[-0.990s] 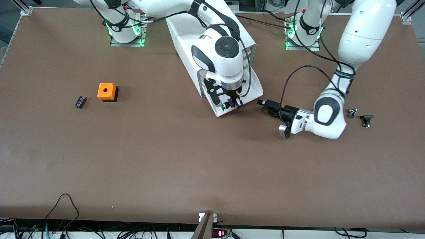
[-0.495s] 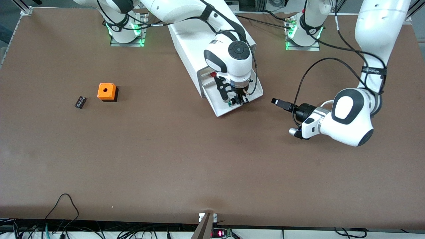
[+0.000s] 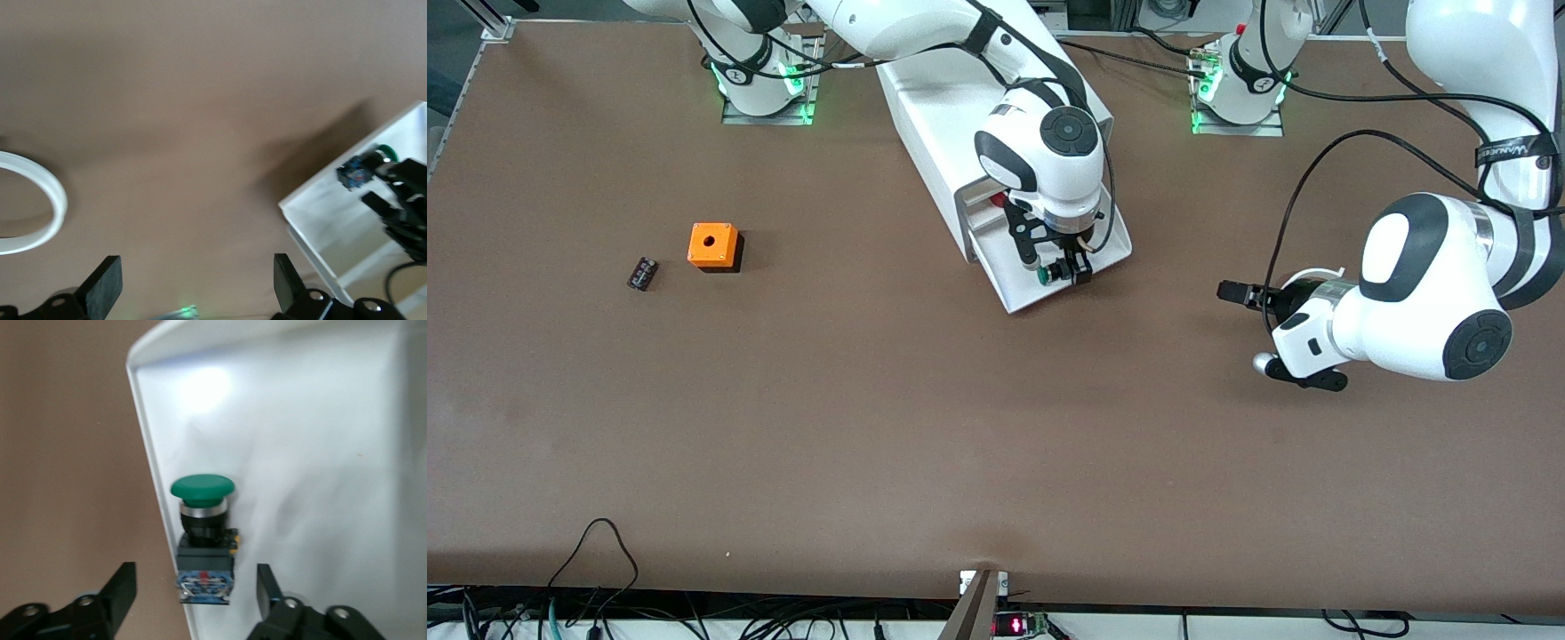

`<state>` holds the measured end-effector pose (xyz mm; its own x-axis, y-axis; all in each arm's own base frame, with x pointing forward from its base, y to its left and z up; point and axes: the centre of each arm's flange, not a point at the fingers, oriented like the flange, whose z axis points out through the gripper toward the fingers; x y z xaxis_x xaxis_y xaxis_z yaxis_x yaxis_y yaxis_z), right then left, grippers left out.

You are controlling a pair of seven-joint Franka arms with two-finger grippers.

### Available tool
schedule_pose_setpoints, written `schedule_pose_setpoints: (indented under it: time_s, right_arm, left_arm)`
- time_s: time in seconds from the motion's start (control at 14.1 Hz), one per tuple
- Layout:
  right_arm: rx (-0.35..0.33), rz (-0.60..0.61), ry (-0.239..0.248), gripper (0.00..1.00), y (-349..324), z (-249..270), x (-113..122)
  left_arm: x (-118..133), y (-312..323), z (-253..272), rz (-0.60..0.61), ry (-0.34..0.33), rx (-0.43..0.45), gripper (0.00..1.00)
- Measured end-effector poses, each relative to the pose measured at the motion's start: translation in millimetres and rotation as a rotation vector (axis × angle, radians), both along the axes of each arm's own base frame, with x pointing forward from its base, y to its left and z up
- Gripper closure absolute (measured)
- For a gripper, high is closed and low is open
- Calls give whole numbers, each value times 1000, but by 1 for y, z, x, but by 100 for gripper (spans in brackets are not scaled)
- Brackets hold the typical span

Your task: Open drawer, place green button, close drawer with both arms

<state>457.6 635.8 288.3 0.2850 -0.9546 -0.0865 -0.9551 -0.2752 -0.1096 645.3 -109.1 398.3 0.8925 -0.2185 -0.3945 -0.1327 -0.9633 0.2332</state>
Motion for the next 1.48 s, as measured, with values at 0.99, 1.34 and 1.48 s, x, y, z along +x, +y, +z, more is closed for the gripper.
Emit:
schedule_pose_setpoints:
  time_s: [0.99, 1.34, 1.48]
  right_arm:
    - [-109, 560, -58, 0, -234, 144, 178]
    - [-135, 707, -28, 0, -339, 138, 216]
    - [-142, 758, -24, 0, -382, 139, 227]
  left_arm:
    - [-10, -110, -81, 299, -138, 287, 8]
    - [-65, -158, -159, 484, -216, 262, 8]
    - [-92, -195, -167, 551, -222, 278, 7]
